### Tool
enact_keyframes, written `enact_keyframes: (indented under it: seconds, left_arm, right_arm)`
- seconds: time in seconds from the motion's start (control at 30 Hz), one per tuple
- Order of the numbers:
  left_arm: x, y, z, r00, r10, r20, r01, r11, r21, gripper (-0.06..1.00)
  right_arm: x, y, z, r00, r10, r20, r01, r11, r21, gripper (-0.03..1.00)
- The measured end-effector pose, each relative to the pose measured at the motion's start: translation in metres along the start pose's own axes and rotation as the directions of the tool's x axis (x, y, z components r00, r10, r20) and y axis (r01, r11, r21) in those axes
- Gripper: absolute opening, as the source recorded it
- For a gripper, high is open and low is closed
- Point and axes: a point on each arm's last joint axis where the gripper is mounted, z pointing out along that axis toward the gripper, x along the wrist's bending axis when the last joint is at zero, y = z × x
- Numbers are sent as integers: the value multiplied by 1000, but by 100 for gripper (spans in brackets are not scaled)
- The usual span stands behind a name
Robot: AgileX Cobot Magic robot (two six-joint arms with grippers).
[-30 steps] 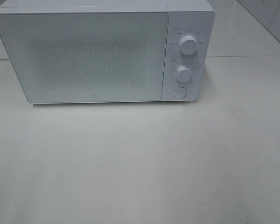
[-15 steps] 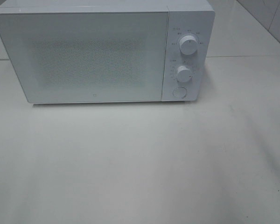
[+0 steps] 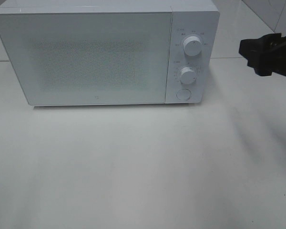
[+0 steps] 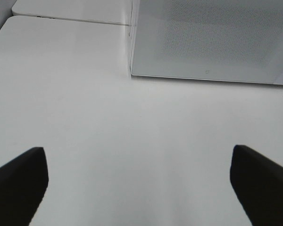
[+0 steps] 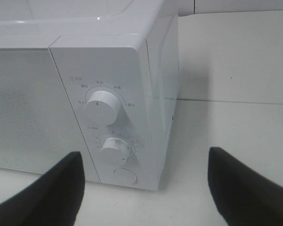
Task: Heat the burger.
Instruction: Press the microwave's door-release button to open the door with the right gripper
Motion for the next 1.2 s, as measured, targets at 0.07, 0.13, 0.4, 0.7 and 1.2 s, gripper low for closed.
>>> enact_keyframes:
  seconds: [0.07, 0.13, 0.4, 0.7, 1.2]
  left_arm:
    - [0, 0, 0, 1000, 0, 0, 0, 1000, 0, 96]
    - [0, 0, 0, 1000, 0, 0, 0, 1000, 0, 96]
    - [0, 0, 0, 1000, 0, 0, 0, 1000, 0, 96]
    - [0, 0, 0, 1000, 0, 0, 0, 1000, 0, 96]
    - [0, 0, 0, 1000, 0, 0, 0, 1000, 0, 96]
  right_arm:
    - [0, -3, 4, 1000, 2, -3, -2, 1000, 2, 70]
    - [-2, -13, 18, 1000, 19, 4, -19, 1000, 6, 70]
    - [4, -41, 48, 999, 7, 43, -8, 1000, 31, 70]
    - [31, -74, 65, 989, -47, 142, 43, 998, 36, 70]
    - [65, -107, 68, 977, 15, 214, -16, 1000, 4, 70]
